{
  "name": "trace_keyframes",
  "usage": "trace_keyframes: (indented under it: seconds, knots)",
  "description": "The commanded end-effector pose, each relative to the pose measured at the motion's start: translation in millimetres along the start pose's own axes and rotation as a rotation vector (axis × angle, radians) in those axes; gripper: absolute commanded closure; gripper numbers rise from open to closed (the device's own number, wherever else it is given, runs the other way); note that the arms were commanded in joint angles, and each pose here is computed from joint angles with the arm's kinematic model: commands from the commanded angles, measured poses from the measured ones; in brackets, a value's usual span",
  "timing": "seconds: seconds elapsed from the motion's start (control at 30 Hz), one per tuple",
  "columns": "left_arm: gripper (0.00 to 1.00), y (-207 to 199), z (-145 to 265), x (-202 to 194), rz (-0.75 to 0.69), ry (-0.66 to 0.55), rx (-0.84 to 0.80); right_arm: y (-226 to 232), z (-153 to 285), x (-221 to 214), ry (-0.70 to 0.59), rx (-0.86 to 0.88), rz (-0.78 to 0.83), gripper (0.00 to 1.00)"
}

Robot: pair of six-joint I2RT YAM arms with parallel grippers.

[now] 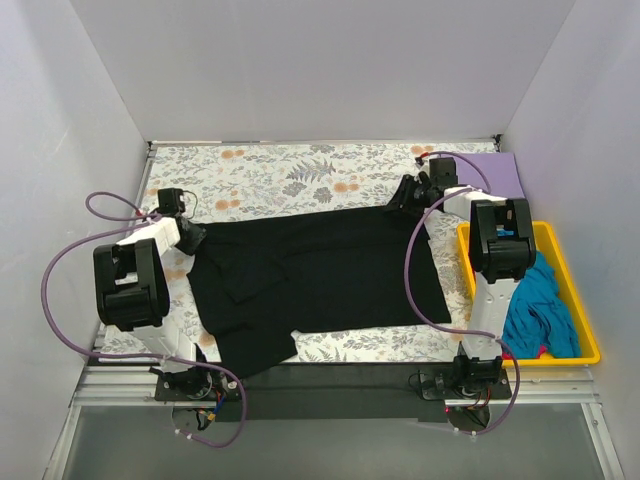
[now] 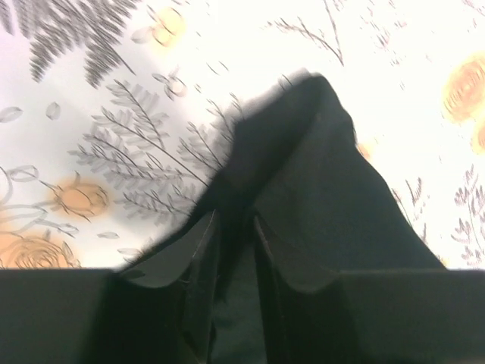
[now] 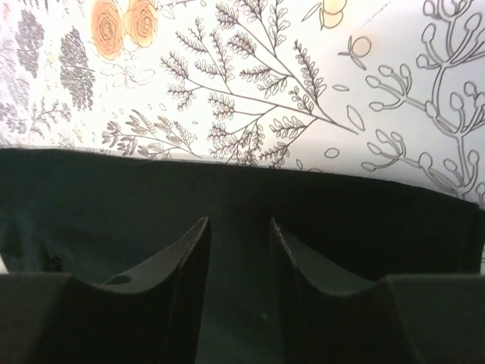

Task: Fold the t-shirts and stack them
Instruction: Fold the tshirt

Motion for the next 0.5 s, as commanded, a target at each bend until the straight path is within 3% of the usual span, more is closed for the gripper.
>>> trace_keyframes:
  seconds: [0.0, 0.13, 0.37, 0.43, 0.47]
  knots:
    - [0.81, 17, -11, 9, 0.036, -0.030, 0.068, -23, -9, 7, -0.020, -0.030, -0.037, 0.56]
    - [0.85, 26, -21, 13, 0.065, -0.005, 0.108, -37, -9, 11, -0.032, -0.058, -0.075, 0.56]
    - [0.85, 6, -39, 29, 0.061, 0.019, 0.064, -25, -4, 29, -0.069, -0.021, -0.030, 0.55]
    - [0.84, -2, -38, 38, 0.065, 0.011, 0.046, -17, 3, 40, -0.097, -0.006, -0.004, 0.54]
    - [0.78, -5, -37, 41, 0.065, 0.011, 0.036, -12, 7, 42, -0.105, 0.001, 0.006, 0.54]
Point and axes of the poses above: each gripper's point midway between its finger pads, its own z axis back along the fingers, its own y axis along the line the jaws close on, x = y × z, the point moved 7 cm from there along z, back along the fingers, and after that the axes turned 5 degrees about -z, right-handed, at the moved point
